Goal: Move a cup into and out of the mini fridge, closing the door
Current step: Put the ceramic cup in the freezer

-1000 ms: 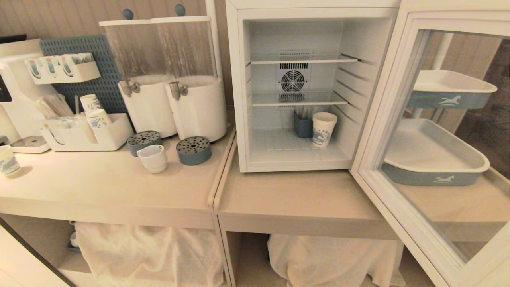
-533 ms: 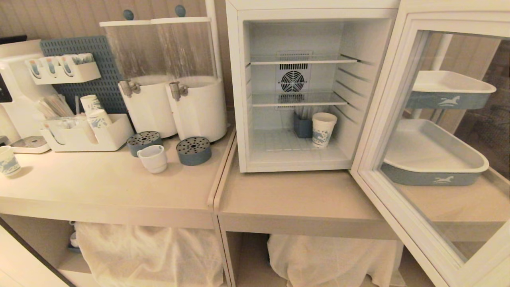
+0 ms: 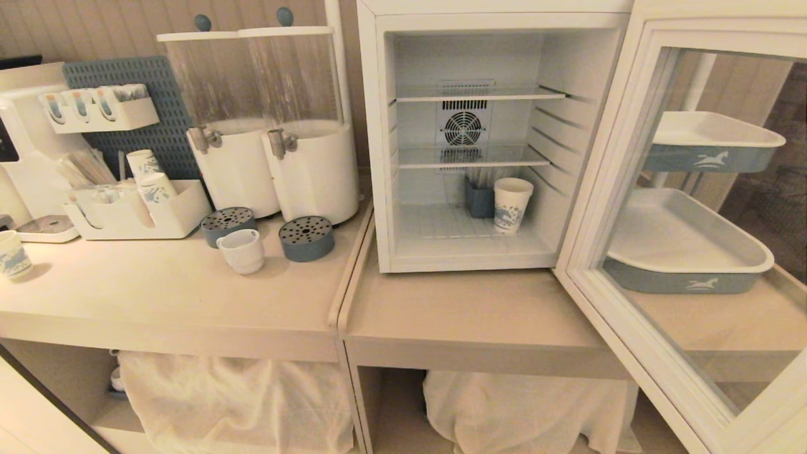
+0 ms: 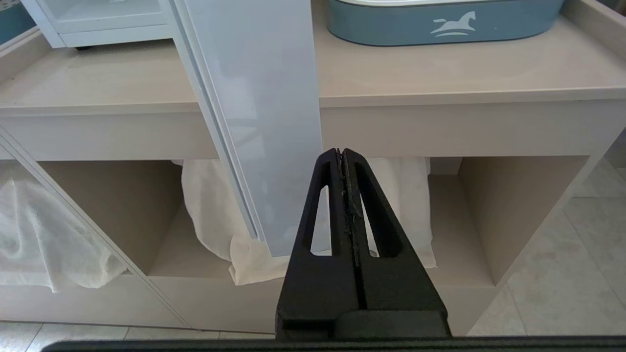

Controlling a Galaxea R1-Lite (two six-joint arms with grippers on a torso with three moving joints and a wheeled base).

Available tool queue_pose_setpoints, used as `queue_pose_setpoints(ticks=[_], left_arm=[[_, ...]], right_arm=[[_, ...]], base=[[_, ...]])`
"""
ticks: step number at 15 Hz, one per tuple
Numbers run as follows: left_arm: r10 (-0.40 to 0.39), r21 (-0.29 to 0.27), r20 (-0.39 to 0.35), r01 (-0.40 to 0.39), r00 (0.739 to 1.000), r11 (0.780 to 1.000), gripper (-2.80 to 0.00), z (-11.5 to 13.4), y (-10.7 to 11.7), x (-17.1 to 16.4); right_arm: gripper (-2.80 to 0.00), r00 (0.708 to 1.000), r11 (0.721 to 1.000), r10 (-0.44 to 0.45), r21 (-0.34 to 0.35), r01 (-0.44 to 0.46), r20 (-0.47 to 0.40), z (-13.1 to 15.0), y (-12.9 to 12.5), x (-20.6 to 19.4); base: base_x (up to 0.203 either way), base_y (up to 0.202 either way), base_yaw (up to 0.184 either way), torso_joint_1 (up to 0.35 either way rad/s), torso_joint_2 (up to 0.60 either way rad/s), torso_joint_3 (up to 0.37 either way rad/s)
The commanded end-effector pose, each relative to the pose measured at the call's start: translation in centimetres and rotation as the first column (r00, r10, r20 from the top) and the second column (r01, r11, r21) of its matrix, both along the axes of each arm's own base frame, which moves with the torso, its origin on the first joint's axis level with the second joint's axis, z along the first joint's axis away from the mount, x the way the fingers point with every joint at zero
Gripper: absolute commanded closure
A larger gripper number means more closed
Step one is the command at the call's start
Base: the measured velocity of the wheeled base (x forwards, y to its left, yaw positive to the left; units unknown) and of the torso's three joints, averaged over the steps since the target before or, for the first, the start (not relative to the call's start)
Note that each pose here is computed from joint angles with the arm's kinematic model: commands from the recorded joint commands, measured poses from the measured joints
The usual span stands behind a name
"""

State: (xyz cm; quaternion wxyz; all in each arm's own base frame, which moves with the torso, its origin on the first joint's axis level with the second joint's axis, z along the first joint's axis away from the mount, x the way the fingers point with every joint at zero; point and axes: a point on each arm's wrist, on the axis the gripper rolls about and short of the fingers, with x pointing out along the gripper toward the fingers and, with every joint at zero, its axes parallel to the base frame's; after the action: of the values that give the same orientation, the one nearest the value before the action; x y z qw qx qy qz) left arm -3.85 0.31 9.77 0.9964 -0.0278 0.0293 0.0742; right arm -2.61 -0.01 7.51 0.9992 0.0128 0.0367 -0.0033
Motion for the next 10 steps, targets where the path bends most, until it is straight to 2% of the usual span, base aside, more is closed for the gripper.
queue_pose_setpoints(ticks=[1,2,3,4,5,10], left_arm=[[-0.015,0.009,0.136,0.014,0.991,1.000,0.00,-0.9,0.0,1.3],[-0.078,0.016,0.143,0.076,0.987,0.997,0.00,-1.0,-0.2,1.4],[-0.127,0.023,0.081,0.126,0.989,0.992,0.00,-1.6,-0.3,1.4],[-0.138,0.052,0.008,0.137,0.990,0.989,0.00,-2.1,-0.3,1.3],[-0.147,0.082,-0.019,0.148,0.989,0.986,0.00,-2.2,-0.3,1.2],[-0.147,0.070,-0.009,0.148,0.989,0.987,0.00,-2.2,-0.3,1.3]], right_arm=[[0.00,1.000,1.000,0.000,-0.001,0.000,-0.002,0.0,0.0,0.0],[0.00,1.000,1.000,0.001,0.000,-0.001,-0.002,0.0,0.0,0.0],[0.00,1.000,1.000,0.000,0.000,0.000,-0.002,0.0,0.0,0.0],[0.00,1.000,1.000,0.000,0.000,0.000,-0.002,0.0,0.0,0.0],[0.00,1.000,1.000,0.000,-0.001,0.000,-0.002,0.0,0.0,0.0],[0.00,1.000,1.000,0.001,0.000,-0.001,-0.002,0.0,0.0,0.0]], base=[[0.000,0.000,0.000,0.000,0.00,0.000],[0.000,0.000,0.000,0.000,0.00,0.000],[0.000,0.000,0.000,0.000,0.00,0.000],[0.000,0.000,0.000,0.000,0.00,0.000],[0.000,0.000,0.000,0.000,0.00,0.000],[0.000,0.000,0.000,0.000,0.00,0.000]])
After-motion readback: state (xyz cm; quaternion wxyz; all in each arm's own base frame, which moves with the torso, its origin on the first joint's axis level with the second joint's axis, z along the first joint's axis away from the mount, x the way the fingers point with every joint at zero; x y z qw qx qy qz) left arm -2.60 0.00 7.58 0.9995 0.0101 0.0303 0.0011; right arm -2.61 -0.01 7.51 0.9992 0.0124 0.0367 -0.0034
